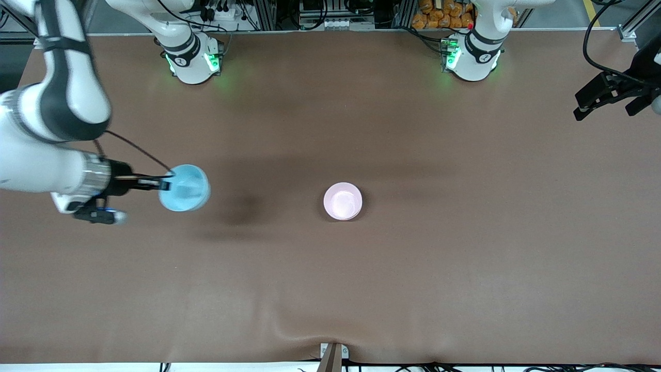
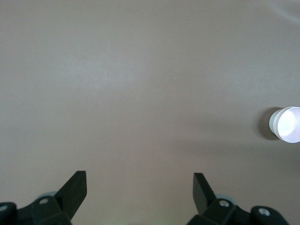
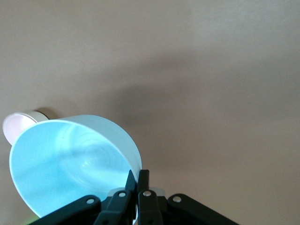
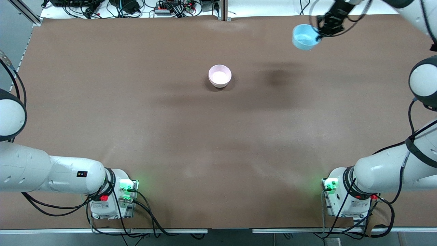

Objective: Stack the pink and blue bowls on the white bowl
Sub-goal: 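Lift and carry the blue bowl with the right gripper toward the pink bowl, then lower the blue bowl onto the pink bowl and open the right gripper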

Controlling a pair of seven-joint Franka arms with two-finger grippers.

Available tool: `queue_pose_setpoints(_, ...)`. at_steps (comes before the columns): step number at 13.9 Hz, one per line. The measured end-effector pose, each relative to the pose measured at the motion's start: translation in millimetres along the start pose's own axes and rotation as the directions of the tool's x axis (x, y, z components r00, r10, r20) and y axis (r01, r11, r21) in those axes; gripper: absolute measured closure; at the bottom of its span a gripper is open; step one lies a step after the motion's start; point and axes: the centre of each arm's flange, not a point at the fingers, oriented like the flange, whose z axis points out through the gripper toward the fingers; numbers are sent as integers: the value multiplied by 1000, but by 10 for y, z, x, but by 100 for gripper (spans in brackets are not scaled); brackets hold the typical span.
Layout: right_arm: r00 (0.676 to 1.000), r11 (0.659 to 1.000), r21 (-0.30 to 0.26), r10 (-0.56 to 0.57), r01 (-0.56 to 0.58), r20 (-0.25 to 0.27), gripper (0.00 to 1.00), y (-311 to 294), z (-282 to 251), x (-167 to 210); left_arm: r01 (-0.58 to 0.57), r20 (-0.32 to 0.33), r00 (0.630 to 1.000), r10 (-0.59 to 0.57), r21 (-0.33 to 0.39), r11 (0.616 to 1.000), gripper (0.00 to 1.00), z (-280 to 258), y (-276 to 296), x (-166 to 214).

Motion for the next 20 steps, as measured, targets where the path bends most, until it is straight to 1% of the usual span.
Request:
queue_pose_setpoints(3, 994, 995, 5, 101, -101, -43, 97, -636, 176, -202, 1, 2, 1000, -1, 0, 1000, 0, 47, 0, 34)
queue_pose_setpoints(5, 981, 984, 17, 181, -180, -64, 97, -967, 342, -303, 4, 2, 1000, -4, 0, 1000, 0, 50, -16, 38)
queue_pose_setpoints(7, 968, 971, 28, 237, -236, -77, 97, -1250, 601, -361, 9, 2, 1000, -9, 0, 1000, 0, 46, -43, 40)
queue_pose_setpoints(9, 958, 961, 35, 276, -274, -82, 97, -1452, 884, -386, 15, 0, 1000, -15, 0, 1000, 0, 39, -75, 41)
queue_pose_setpoints(10, 950, 953, 49, 301, -298, -82, 97, -1537, 1009, -390, 18, 0, 1000, -18, 0, 1000, 0, 39, -93, 43)
queue_pose_setpoints(13, 929, 926, 130, 365, -354, -69, 97, -1805, 1353, -412, 39, 4, 999, -39, 2, 999, 0, 57, -202, 59)
queue_pose_setpoints(18, 887, 882, 173, 455, -438, -75, 97, -2278, 2057, -660, 43, 15, 999, -43, 4, 999, 0, 111, -223, 62)
queue_pose_setpoints(20, 876, 871, 176, 476, -458, -75, 97, -2438, 2355, -804, 43, 19, 999, -43, 5, 999, 0, 131, -222, 62)
